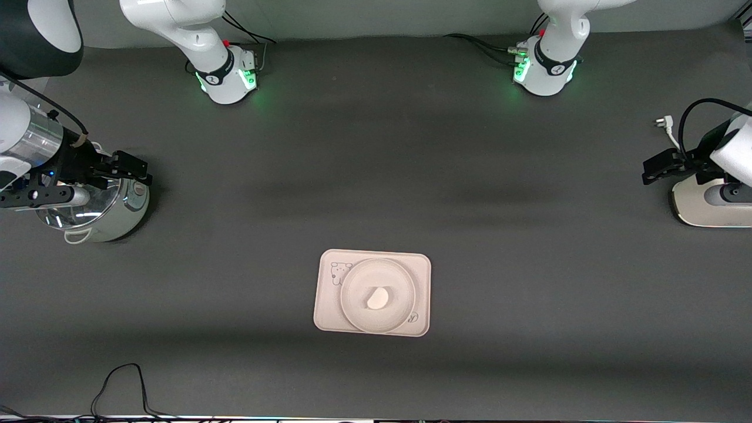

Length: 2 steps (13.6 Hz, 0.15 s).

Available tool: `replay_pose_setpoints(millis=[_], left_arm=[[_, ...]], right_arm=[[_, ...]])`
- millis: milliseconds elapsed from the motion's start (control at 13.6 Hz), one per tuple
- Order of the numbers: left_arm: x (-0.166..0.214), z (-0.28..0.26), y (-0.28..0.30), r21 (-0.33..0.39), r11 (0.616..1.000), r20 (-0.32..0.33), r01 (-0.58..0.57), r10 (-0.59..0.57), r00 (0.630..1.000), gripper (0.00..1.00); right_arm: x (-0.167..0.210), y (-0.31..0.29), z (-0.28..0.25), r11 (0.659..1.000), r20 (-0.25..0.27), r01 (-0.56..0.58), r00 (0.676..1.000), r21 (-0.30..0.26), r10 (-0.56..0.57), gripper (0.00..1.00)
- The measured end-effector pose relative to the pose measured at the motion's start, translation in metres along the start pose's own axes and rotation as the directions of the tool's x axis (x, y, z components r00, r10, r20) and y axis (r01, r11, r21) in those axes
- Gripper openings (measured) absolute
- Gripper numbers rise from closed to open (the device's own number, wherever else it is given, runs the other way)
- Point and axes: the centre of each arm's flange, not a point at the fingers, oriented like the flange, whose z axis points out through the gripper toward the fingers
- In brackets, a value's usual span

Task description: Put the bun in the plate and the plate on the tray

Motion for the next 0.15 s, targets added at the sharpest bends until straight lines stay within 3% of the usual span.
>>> replay_pose_setpoints(millis=[147], left_arm=[[0.0, 0.0, -0.0016, 0.0, 1.0, 0.0, 0.003, -0.003, 1.0, 1.0]], right_arm=[[-0.0033, -0.0001, -0.0021, 1.0, 0.009, 0.0, 1.0, 0.0, 0.0, 1.0]])
